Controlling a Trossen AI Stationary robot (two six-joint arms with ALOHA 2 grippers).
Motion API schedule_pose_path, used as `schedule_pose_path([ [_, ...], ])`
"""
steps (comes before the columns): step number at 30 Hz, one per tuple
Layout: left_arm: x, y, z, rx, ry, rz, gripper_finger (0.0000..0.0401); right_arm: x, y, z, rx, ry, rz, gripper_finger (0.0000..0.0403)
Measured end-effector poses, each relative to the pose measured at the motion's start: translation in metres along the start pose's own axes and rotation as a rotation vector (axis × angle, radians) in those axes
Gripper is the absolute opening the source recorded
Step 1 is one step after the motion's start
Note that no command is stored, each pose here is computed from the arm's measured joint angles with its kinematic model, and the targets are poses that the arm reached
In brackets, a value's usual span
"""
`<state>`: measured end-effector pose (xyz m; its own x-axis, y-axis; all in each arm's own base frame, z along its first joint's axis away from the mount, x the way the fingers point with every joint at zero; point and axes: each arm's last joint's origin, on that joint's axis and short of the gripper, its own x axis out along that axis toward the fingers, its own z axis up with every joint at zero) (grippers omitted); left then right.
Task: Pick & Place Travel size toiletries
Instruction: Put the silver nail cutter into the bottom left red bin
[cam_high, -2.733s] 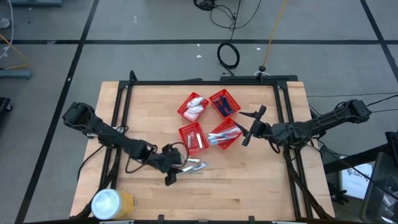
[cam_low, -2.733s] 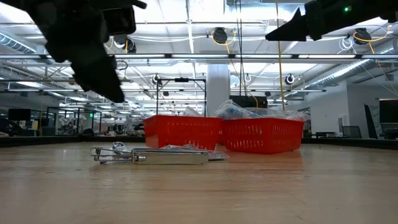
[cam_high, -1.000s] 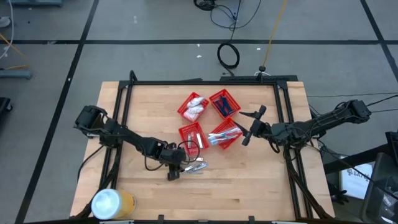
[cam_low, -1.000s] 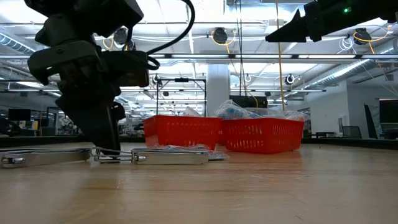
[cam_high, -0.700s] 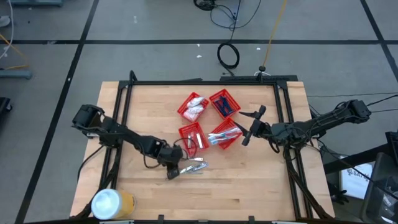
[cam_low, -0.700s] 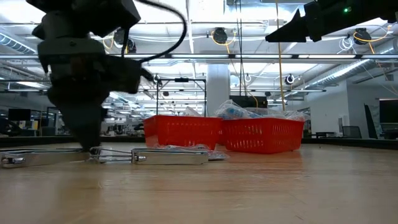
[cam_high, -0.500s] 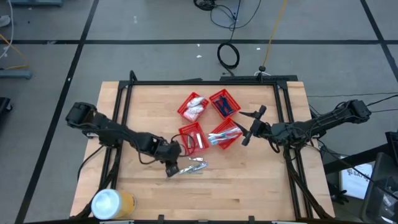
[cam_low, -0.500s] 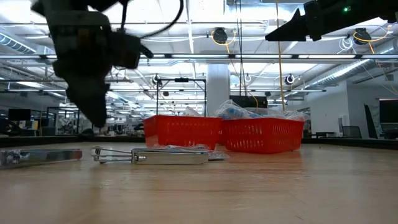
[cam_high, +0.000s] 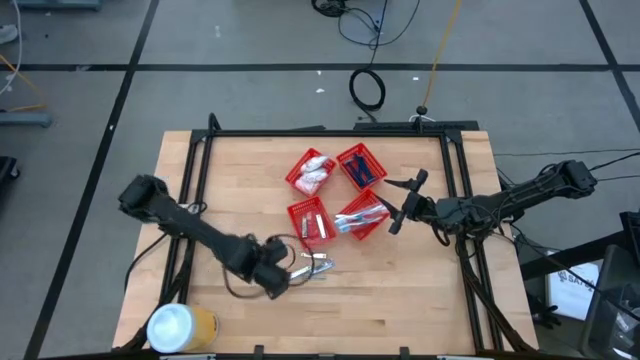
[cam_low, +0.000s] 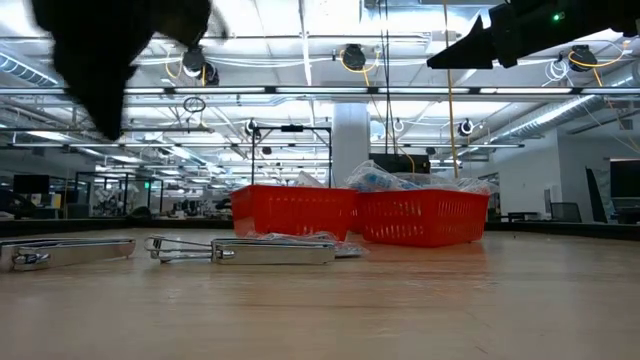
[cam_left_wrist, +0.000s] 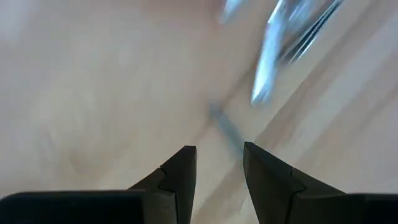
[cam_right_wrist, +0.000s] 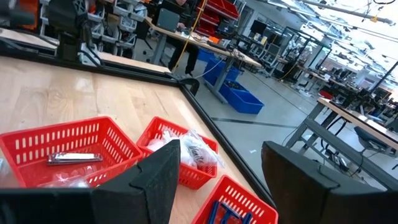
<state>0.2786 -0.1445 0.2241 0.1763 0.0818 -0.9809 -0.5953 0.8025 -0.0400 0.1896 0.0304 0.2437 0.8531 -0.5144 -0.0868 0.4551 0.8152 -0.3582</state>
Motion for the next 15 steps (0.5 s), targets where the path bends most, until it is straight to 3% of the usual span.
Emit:
schedule_pose_path([
  [7,0.053,-0.017,-0.011,-0.157,0.289,0.074,0.0131,0.000,0.000,0.000,0.000,0.000,0.000,0.0212],
  [15,0.061,-0.018,-0.007,-0.280,0.294,0.088,0.0131,0.000,0.000,0.000,0.004,-0.001,0.000,0.0212],
])
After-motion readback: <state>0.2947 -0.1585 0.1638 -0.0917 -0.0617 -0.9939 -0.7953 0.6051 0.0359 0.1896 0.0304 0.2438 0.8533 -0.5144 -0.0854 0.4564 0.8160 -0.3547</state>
